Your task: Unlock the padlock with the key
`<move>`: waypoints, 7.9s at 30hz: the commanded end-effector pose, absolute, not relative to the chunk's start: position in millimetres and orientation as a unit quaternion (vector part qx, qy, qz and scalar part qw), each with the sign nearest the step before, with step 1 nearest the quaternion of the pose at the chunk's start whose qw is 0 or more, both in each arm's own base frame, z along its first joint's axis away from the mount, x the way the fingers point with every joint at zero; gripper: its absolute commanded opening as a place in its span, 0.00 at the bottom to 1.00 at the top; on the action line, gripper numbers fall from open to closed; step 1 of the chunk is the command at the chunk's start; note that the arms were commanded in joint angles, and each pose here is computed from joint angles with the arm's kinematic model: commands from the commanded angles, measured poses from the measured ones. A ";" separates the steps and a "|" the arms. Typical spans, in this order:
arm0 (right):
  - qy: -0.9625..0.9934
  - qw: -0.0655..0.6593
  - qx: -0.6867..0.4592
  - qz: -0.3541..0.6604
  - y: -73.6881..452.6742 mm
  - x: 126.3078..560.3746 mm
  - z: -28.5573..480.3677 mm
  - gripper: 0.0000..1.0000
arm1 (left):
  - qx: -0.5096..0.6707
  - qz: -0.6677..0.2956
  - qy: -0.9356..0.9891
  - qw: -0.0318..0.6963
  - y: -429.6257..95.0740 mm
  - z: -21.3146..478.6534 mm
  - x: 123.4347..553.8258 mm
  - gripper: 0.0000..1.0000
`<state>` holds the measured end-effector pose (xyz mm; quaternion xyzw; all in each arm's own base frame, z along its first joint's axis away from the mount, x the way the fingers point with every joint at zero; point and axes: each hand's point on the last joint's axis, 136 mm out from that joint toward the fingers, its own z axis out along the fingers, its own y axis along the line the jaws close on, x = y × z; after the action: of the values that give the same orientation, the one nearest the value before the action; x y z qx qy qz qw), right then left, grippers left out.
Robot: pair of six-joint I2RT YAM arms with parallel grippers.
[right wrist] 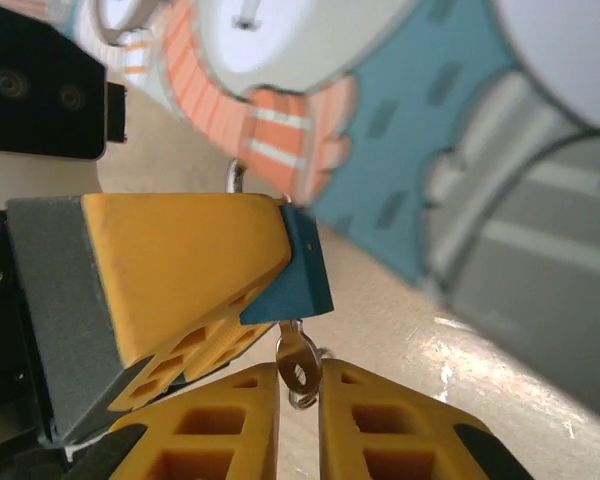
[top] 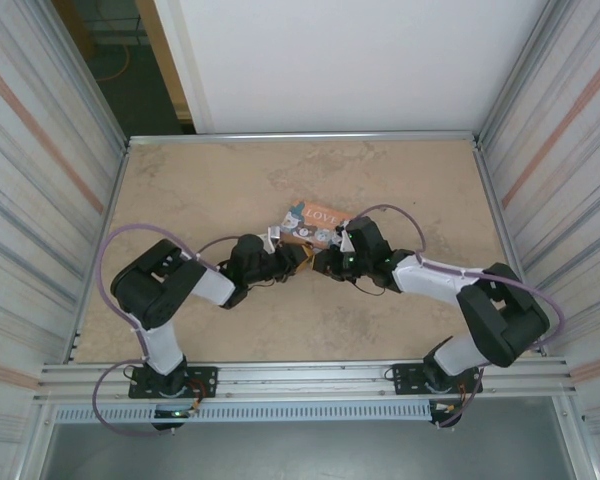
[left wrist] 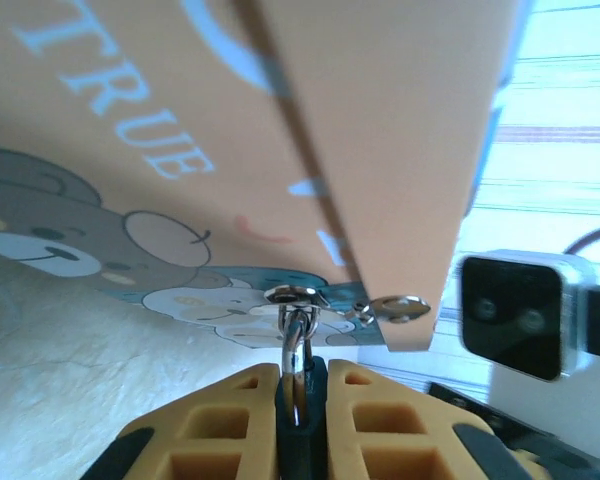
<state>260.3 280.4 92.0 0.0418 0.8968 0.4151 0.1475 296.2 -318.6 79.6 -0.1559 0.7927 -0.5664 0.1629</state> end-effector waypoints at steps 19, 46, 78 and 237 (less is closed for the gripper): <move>0.892 0.323 -0.082 0.307 232.0 254.9 166.5 0.82 | -0.177 -0.512 0.824 0.167 -301.3 89.0 292.3 0.00; 0.679 0.555 -0.477 0.055 241.0 225.4 217.0 0.93 | -0.212 -0.523 0.818 0.110 -310.2 101.0 289.0 0.00; 0.649 0.548 -0.528 -0.010 256.9 201.5 125.7 0.79 | -0.296 -0.433 0.851 0.025 -313.7 98.0 274.0 0.00; 0.936 0.214 -0.012 0.278 165.9 224.4 16.3 0.22 | -0.121 -0.136 0.892 0.413 -190.1 205.7 277.8 0.46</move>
<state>226.4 175.5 19.8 -0.0096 0.9257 0.3071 0.2207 280.2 -203.6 206.1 -0.1246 0.8940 -0.1648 0.3976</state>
